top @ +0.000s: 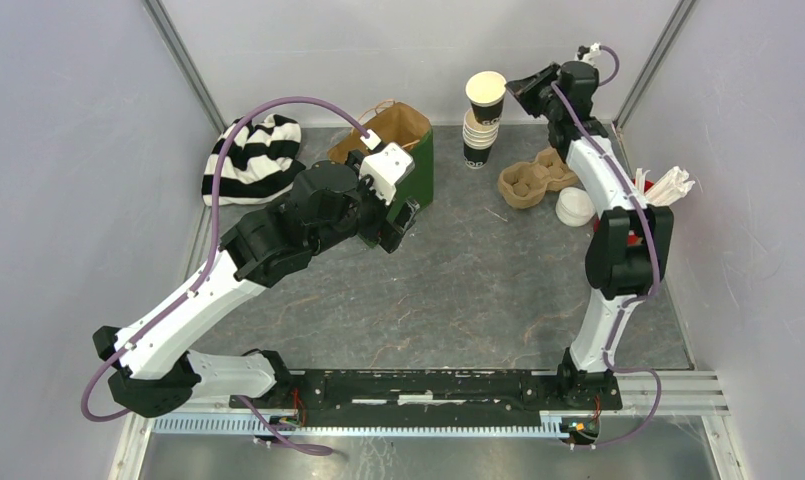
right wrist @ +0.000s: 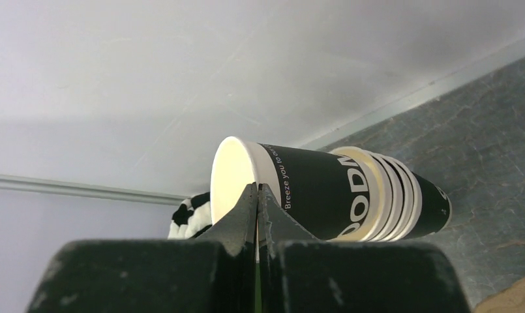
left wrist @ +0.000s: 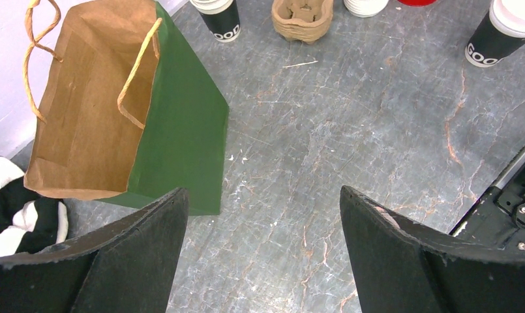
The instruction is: Pack the takeout coffee
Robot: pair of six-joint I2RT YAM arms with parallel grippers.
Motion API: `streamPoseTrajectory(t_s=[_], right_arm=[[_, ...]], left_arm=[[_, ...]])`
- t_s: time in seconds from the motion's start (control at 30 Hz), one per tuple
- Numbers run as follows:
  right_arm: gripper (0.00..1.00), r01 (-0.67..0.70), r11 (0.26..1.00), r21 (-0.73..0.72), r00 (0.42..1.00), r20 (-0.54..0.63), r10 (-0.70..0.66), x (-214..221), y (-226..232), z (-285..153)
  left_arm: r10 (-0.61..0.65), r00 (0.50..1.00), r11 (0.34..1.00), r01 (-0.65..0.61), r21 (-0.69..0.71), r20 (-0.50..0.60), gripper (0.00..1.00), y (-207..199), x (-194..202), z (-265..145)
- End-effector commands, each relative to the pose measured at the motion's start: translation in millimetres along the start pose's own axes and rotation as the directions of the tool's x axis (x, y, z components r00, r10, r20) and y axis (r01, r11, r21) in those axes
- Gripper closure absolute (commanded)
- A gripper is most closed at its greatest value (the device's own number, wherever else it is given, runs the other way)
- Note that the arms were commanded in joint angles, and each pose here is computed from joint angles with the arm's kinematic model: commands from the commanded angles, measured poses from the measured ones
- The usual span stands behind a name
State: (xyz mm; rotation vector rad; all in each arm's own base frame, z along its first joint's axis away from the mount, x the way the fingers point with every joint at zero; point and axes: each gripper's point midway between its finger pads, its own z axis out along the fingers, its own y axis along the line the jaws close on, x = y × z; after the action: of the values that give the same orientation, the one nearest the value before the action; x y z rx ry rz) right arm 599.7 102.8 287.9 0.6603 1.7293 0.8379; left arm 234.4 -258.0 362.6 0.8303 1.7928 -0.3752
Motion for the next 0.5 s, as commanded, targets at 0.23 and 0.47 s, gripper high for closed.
streamPoseTrajectory(t_s=[0.23,0.47], right_arm=[[1.0,0.052,0.971,-0.232,0.999,0.005,-0.052,-27.5,68.3,-81.4],[1.0,0.042,0.972,-0.231,0.967,-0.234,-0.097,67.1,51.8,-152.2]], left_arm=[[0.033,0.998,0.999,-0.033,0.008,0.05,0.09,-0.2,-13.4,-8.6],[0.032,0.998,0.999,-0.033,0.016,0.05,0.09,-2.8,-12.5,-5.5]])
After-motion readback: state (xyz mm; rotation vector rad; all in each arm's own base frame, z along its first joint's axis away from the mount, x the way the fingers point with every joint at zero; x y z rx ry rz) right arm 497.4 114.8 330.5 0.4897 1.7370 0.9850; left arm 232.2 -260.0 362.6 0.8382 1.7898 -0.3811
